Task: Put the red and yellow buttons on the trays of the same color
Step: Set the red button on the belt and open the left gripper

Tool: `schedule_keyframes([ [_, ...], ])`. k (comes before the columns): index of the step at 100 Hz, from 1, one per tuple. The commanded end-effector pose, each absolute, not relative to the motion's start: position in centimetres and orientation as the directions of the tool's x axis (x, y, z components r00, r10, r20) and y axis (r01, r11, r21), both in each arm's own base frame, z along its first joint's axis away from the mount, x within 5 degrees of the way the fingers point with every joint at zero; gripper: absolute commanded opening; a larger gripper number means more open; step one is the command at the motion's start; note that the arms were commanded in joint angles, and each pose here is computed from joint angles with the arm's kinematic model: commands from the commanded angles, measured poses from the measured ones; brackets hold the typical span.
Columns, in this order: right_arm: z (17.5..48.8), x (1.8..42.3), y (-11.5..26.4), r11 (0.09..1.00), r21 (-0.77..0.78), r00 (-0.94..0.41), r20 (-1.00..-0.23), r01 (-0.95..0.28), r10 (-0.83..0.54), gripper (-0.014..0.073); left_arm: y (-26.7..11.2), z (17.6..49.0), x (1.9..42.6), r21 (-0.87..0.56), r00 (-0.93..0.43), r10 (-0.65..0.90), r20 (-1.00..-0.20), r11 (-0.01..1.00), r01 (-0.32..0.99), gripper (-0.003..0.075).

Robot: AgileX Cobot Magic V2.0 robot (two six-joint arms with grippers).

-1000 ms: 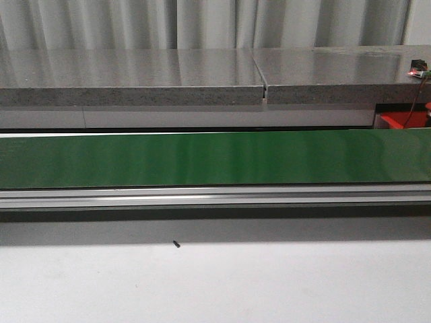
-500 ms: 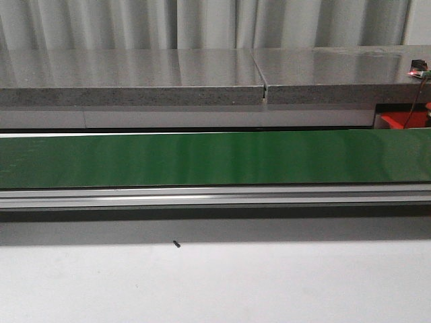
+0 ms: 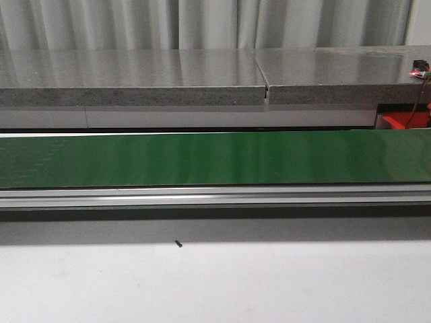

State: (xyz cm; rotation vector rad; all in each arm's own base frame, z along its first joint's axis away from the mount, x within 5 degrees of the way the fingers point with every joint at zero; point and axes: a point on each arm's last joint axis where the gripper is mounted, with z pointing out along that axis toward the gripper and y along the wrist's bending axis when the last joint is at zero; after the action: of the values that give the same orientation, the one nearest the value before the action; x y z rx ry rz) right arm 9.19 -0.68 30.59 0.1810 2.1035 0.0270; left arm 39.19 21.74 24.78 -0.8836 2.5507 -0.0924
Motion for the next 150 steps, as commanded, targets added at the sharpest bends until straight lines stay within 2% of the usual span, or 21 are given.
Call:
schedule_keyframes([
  [1, 31.9, 9.4, -0.8, 0.989, 0.087, -0.427, -0.895, 0.119, 0.131, -0.0066, 21.0, 30.2, 37.7, -0.218, -0.636, -0.574, -0.517, 0.806, -0.550, 0.0240],
  [25, 31.9, 9.4, -0.8, 0.989, 0.087, -0.427, -0.895, 0.119, 0.131, -0.0066, 18.3, 33.6, 34.1, -0.196, -0.617, -0.503, -0.606, 0.846, -0.497, 0.0240],
  [39, 31.9, 9.4, -0.8, 0.989, 0.087, -0.427, -0.895, 0.119, 0.131, -0.0066, 15.5, 33.9, 33.1, -0.186, -0.649, -0.456, -0.609, 0.877, -0.443, 0.0240],
  [65, 31.9, 9.4, -0.8, 0.989, 0.087, -0.427, -0.895, 0.119, 0.131, -0.0066, 11.3, 30.6, 33.7, -0.211, -0.737, -0.422, -0.528, 0.906, -0.367, 0.0240],
  [85, 31.9, 9.4, -0.8, 0.989, 0.087, -0.427, -0.895, 0.119, 0.131, -0.0066, 8.7, 28.2, 34.1, -0.210, -0.770, -0.381, -0.513, 0.925, -0.317, 0.0240],
  [102, 31.9, 9.4, -0.8, 0.989, 0.087, -0.427, -0.895, 0.119, 0.131, -0.0066, 8.0, 27.2, 34.0, -0.216, -0.775, -0.379, -0.506, 0.925, -0.312, 0.0246],
  [112, 31.9, 9.4, -0.8, 0.989, 0.087, -0.427, -0.895, 0.119, 0.131, -0.0066, 7.7, 27.3, 34.1, -0.233, -0.777, -0.372, -0.508, 0.928, -0.291, 0.0315],
  [124, 31.9, 9.4, -0.8, 0.989, 0.087, -0.427, -0.895, 0.119, 0.131, -0.0066, 7.3, 28.0, 33.9, -0.272, -0.767, -0.369, -0.525, 0.927, -0.260, 0.0514],
  [129, 31.9, 9.4, -0.8, 0.989, 0.087, -0.427, -0.895, 0.119, 0.131, -0.0066, 7.1, 28.6, 33.8, -0.287, -0.751, -0.378, -0.541, 0.923, -0.258, 0.0566],
  [150, 31.9, 9.4, -0.8, 0.989, 0.087, -0.427, -0.895, 0.119, 0.131, -0.0066, 6.8, 31.7, 32.4, -0.285, -0.690, -0.362, -0.627, 0.931, -0.229, 0.0575],
])
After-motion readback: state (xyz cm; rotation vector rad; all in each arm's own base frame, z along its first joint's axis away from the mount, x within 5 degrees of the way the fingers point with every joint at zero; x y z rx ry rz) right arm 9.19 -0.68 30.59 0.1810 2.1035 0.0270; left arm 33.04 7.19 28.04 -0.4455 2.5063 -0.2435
